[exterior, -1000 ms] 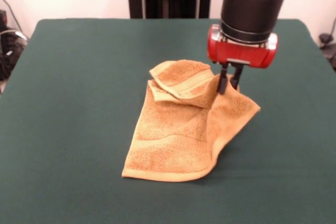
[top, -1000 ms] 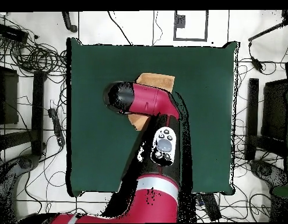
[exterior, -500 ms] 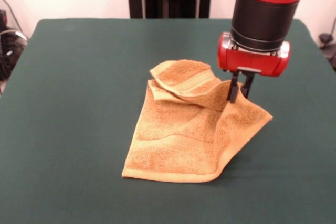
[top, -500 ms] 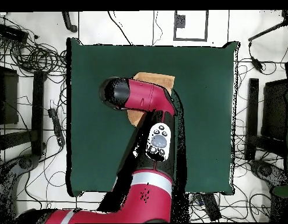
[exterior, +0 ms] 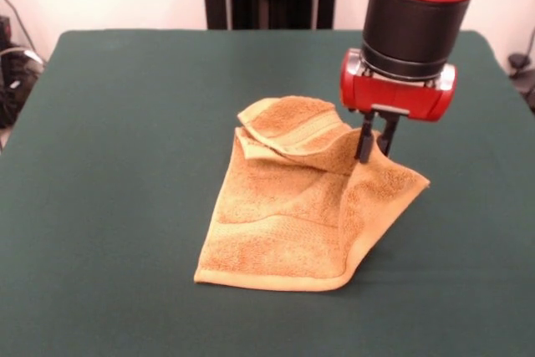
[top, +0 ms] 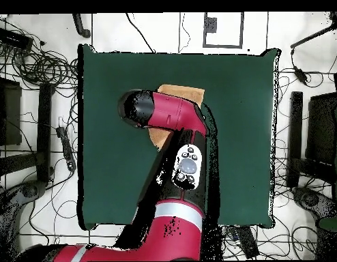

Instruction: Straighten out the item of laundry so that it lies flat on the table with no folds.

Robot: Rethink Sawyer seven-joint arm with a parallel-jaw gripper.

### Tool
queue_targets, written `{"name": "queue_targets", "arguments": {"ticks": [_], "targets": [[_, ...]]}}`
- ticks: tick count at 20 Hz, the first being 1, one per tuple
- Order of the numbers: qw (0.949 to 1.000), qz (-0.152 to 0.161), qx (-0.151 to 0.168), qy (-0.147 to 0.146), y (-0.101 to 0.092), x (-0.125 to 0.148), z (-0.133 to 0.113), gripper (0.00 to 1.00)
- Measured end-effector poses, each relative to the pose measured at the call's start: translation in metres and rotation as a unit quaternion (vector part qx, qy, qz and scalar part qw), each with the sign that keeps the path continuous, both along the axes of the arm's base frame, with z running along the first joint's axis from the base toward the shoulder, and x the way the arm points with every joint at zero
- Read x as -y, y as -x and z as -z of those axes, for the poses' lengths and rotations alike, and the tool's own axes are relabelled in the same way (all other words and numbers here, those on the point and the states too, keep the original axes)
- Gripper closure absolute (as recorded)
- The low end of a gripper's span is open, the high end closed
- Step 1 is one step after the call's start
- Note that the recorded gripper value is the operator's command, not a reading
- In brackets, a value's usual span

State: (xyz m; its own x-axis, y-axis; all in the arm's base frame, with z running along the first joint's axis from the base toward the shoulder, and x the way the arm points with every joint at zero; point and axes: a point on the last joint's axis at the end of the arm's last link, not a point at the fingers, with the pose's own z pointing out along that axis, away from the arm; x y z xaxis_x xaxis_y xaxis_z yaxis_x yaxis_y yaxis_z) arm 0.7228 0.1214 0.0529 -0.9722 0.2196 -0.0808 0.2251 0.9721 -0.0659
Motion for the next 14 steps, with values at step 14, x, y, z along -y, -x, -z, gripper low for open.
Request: {"name": "queue_targets", "arguments": {"ticks": [14], "targets": [[0.9999,0.010,0.006,-0.009,-0.0077,-0.0031,-0.0018,1.00]]}}
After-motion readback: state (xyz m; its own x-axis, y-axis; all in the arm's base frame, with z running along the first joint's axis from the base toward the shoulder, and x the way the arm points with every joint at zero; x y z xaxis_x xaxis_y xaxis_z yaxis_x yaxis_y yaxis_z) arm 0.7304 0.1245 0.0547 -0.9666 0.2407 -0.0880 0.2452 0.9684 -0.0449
